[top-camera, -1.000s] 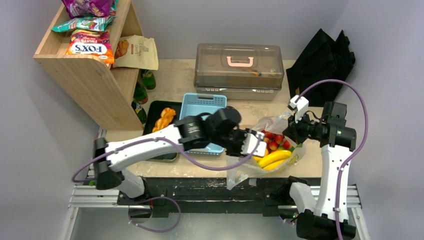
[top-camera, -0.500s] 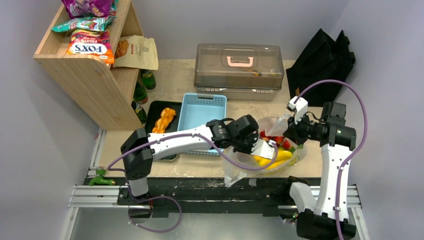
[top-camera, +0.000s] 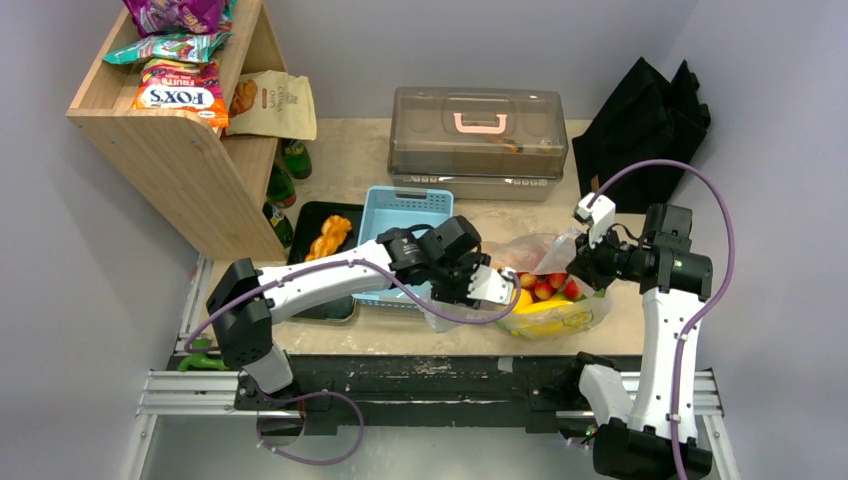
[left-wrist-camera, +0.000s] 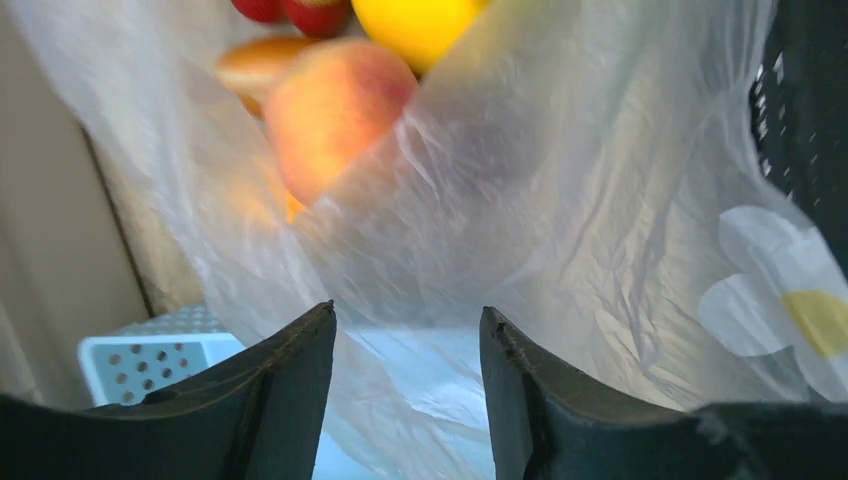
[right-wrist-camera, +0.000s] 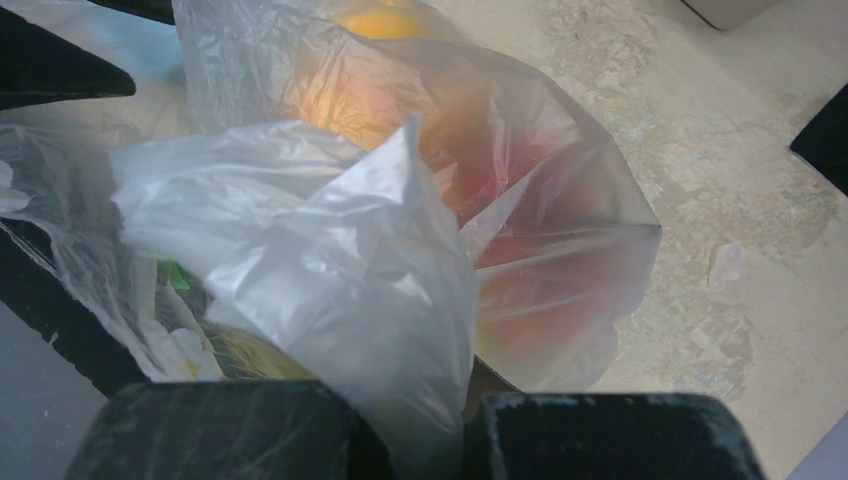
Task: Untie the knot of the grocery bags and take out the mixed food
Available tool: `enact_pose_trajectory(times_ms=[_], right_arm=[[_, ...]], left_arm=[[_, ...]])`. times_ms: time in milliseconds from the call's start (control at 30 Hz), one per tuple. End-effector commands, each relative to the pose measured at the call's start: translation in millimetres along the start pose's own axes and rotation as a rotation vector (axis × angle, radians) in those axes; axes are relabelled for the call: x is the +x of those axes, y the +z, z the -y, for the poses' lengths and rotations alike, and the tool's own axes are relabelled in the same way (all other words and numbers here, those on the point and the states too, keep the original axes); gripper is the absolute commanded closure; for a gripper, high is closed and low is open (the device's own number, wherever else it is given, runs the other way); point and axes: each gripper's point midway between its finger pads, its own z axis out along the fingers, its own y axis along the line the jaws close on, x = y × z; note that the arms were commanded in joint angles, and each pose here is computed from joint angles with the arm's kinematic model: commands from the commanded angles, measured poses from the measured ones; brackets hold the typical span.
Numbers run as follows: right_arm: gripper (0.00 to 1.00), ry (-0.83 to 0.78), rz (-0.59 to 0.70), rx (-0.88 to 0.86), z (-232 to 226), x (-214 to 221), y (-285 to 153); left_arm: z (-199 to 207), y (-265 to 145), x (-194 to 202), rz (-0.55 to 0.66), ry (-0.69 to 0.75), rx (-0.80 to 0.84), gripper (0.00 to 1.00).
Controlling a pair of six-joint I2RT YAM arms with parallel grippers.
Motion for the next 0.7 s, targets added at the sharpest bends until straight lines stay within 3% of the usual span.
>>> enact_pose_trajectory(times_ms=[0,100,300,400,667], right_arm=[[1.00,-0.014,0.034,-0.015,-3.7,-7.0,-0.8],[1.00,0.023,0.040,-0.015,-0.4,-9.7,2.5],[1.00,0.161,0.047,0.008,10.5,-19.3,6.4],[1.00,0.234,0.072,0.006,10.7,-25.8,8.5],[1.00,0.381,0.101,-0.030,12.3,-37.9,15.9]], left_arm=[[-21.9,-41.9,-83.2,0.277,-0.033,-0.046,0.46],[-29.4,-39.9,-116.5,0.347,-0.038,-0.052,0.46],[-42.6,-1.4,-139.2,0.388,-0.021,-0.090,0.43],[-45.4,16.9,-137.0,0.365,-0.018,-0.088,0.36],[-56.0,55.9,-107.8,0.238,0.021,-0.148,0.29]])
